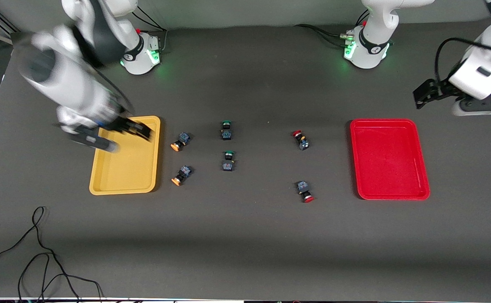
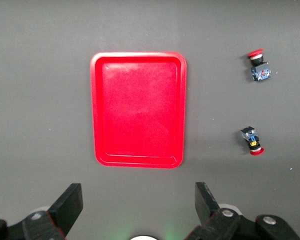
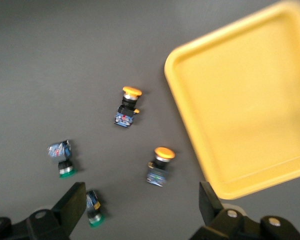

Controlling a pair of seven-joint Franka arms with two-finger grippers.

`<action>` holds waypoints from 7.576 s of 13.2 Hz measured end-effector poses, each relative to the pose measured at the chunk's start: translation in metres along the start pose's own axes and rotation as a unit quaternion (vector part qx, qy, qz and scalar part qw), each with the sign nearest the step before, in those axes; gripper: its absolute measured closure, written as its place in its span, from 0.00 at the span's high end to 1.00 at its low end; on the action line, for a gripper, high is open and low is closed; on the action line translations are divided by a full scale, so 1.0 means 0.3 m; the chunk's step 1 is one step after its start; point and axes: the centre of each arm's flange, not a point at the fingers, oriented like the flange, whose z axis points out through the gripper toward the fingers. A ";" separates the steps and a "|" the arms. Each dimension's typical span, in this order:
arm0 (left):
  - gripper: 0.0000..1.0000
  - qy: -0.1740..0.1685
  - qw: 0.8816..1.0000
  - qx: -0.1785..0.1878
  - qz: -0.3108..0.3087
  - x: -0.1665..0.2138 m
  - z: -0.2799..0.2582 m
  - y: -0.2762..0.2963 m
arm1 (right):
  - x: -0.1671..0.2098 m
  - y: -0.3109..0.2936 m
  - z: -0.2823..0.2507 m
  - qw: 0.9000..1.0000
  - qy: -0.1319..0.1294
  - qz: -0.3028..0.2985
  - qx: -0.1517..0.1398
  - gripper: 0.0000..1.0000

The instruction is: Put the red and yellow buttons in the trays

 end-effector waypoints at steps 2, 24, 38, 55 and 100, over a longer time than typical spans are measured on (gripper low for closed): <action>1.00 -0.018 1.000 0.002 -0.007 0.053 0.126 0.130 | -0.008 0.012 0.303 0.999 -0.012 0.046 -0.003 1.00; 0.59 -0.046 0.993 -0.022 -0.104 -0.165 1.308 0.948 | 0.184 0.241 0.398 0.994 -0.068 0.063 -0.050 0.39; 0.33 -0.070 0.997 0.034 -0.026 -0.263 0.255 0.398 | 0.253 -0.074 0.543 0.998 -0.030 0.048 0.025 1.00; 0.33 -0.120 0.993 -0.012 0.003 0.003 1.302 -0.103 | 0.427 0.272 0.339 0.998 -0.056 0.020 -0.023 0.45; 0.41 -0.067 0.990 0.031 -0.122 0.341 0.611 0.767 | 0.224 0.452 -0.702 0.976 0.053 -0.211 -0.006 1.00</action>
